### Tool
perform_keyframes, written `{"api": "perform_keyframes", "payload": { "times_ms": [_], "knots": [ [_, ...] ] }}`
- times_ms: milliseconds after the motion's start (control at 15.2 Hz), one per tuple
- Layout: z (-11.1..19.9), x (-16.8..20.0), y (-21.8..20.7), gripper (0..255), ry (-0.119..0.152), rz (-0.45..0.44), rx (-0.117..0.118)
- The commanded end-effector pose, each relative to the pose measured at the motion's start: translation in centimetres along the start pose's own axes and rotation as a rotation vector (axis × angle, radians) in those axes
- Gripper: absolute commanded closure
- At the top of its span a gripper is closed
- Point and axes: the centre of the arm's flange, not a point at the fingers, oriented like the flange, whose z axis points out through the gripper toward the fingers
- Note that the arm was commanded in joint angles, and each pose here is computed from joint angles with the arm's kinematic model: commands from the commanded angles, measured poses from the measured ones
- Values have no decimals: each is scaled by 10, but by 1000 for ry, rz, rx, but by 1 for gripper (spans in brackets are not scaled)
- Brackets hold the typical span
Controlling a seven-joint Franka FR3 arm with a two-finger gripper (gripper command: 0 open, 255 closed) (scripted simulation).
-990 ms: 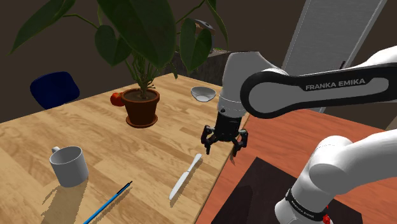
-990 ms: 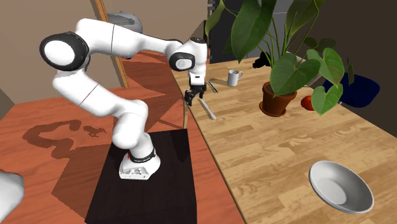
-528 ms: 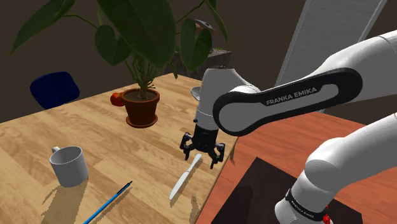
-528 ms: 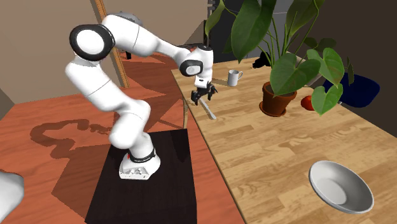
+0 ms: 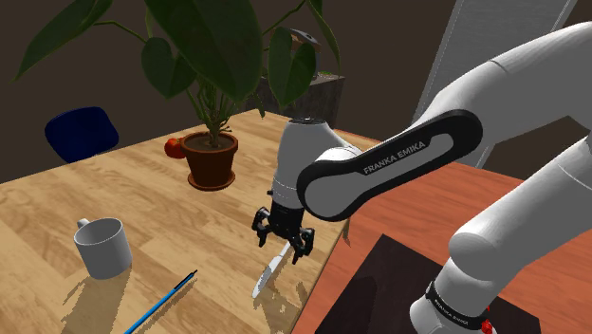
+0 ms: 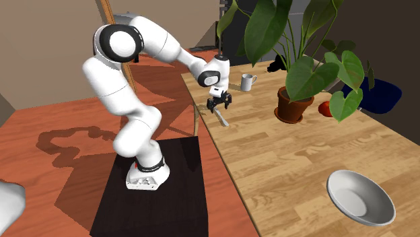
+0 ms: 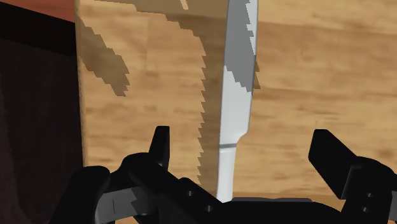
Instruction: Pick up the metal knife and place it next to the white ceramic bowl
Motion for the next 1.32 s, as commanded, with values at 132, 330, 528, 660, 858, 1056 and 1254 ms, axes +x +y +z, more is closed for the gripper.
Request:
{"api": "perform_keyframes", "payload": {
  "times_ms": [132,330,528,660,858,1056,1254],
  "knots": [
    [19,0,0,0,0,1,1],
    [19,0,0,0,-1,1,1],
    [19,0,0,0,0,1,1],
    [19,0,0,255,0,1,1],
    [19,-1,0,255,0,1,1],
    [19,0,0,255,0,1,1],
    [19,0,0,255,0,1,1]
  ]
}}
